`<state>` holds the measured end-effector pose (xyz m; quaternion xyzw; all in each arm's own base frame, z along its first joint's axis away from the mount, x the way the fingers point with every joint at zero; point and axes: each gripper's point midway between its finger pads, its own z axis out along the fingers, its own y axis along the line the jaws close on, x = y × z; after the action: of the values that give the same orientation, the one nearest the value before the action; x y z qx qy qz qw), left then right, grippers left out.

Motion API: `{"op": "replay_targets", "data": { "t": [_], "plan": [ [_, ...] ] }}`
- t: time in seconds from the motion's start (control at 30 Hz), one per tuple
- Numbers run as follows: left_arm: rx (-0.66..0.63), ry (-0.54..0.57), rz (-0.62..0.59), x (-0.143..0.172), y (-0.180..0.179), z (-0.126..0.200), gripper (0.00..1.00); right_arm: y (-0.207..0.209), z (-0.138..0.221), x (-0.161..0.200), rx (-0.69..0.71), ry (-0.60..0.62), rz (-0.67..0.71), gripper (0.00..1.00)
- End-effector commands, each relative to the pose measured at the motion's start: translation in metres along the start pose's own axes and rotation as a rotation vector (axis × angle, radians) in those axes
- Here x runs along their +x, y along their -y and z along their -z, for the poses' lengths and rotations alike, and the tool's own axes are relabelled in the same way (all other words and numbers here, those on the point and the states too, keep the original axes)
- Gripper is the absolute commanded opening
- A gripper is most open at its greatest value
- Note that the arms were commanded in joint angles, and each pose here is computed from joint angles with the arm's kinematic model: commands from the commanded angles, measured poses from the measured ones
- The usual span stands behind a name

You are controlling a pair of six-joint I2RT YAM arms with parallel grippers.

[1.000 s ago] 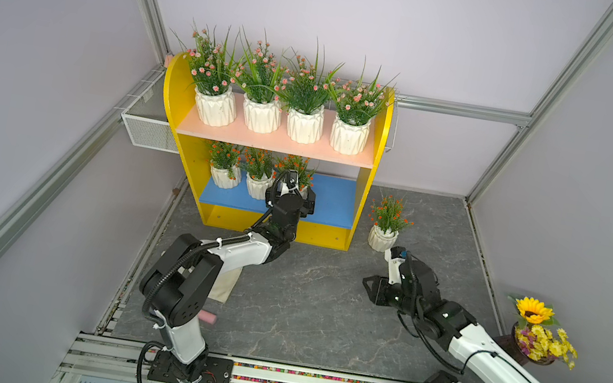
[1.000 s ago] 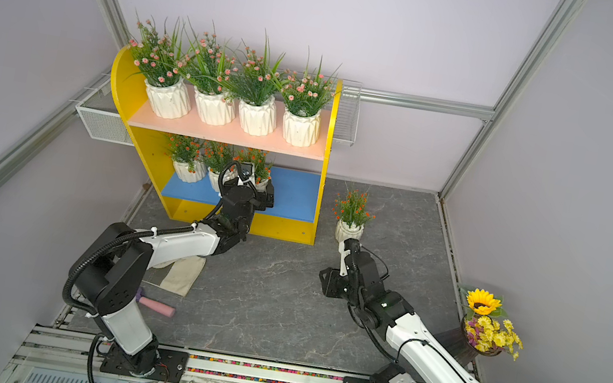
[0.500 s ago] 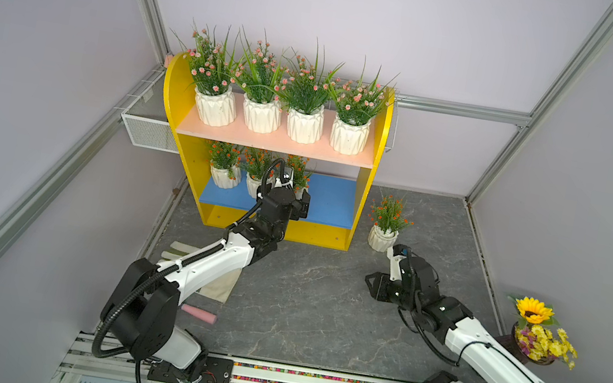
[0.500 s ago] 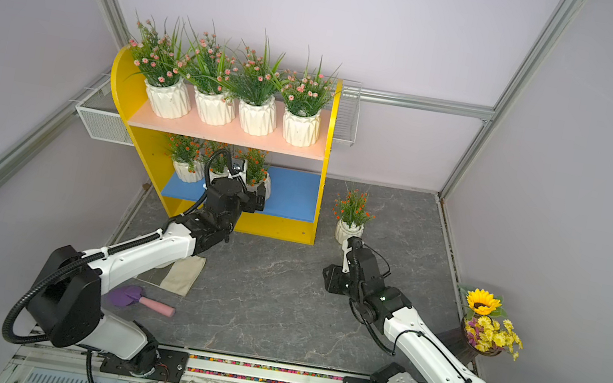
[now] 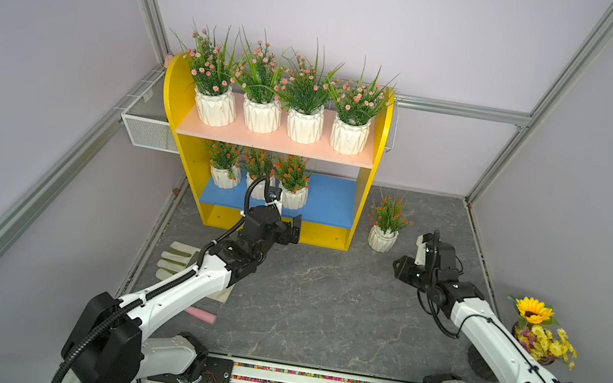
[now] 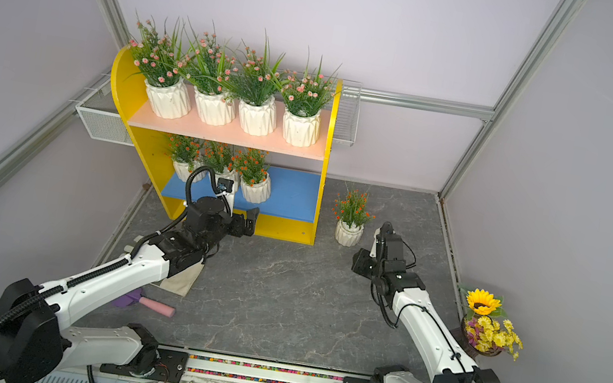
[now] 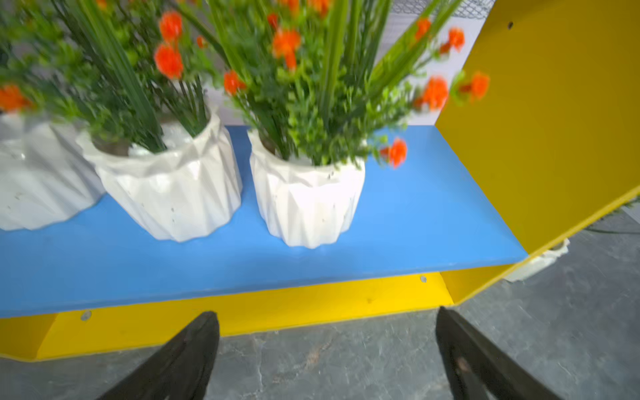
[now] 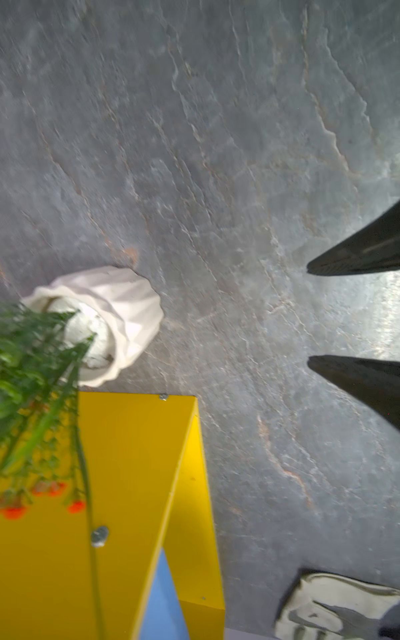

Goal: Place the baby's breath potted plants on the rack by color
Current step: Pick up the baby's breath potted plant from the center of the board.

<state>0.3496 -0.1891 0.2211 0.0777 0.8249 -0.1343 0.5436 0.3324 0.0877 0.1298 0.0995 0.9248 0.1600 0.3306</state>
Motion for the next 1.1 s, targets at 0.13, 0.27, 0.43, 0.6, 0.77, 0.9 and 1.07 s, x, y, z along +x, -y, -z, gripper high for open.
{"op": "replay_targets", "data": {
  "t": [0.13, 0.27, 0.43, 0.6, 0.77, 0.9, 1.07],
  "plan": [
    [0.218, 0.001, 0.057, 0.036, 0.049, 0.018, 1.00, 0.003, -0.034, -0.051, -0.002, 0.026, -0.014, 0.36],
    [0.313, -0.027, 0.019, 0.062, 0.075, 0.026, 0.99, -0.002, -0.054, -0.068, -0.008, 0.014, -0.004, 0.35],
    [0.378, -0.049, 0.007, 0.088, 0.085, 0.031, 0.99, -0.006, -0.078, -0.079, -0.008, -0.013, 0.003, 0.33],
    [0.416, -0.055, 0.012, 0.100, 0.089, 0.033, 0.99, -0.005, -0.099, -0.086, 0.006, -0.040, 0.007, 0.31],
    [0.419, -0.062, 0.008, 0.104, 0.090, 0.032, 0.99, -0.002, -0.112, -0.088, 0.023, -0.056, 0.006, 0.30],
    [0.416, -0.072, 0.000, 0.105, 0.091, 0.030, 0.99, 0.000, -0.120, -0.085, 0.028, -0.073, 0.005, 0.30],
    [0.420, -0.078, -0.009, 0.105, 0.093, 0.028, 0.99, 0.004, -0.127, -0.079, 0.036, -0.095, 0.000, 0.28]
  ]
}}
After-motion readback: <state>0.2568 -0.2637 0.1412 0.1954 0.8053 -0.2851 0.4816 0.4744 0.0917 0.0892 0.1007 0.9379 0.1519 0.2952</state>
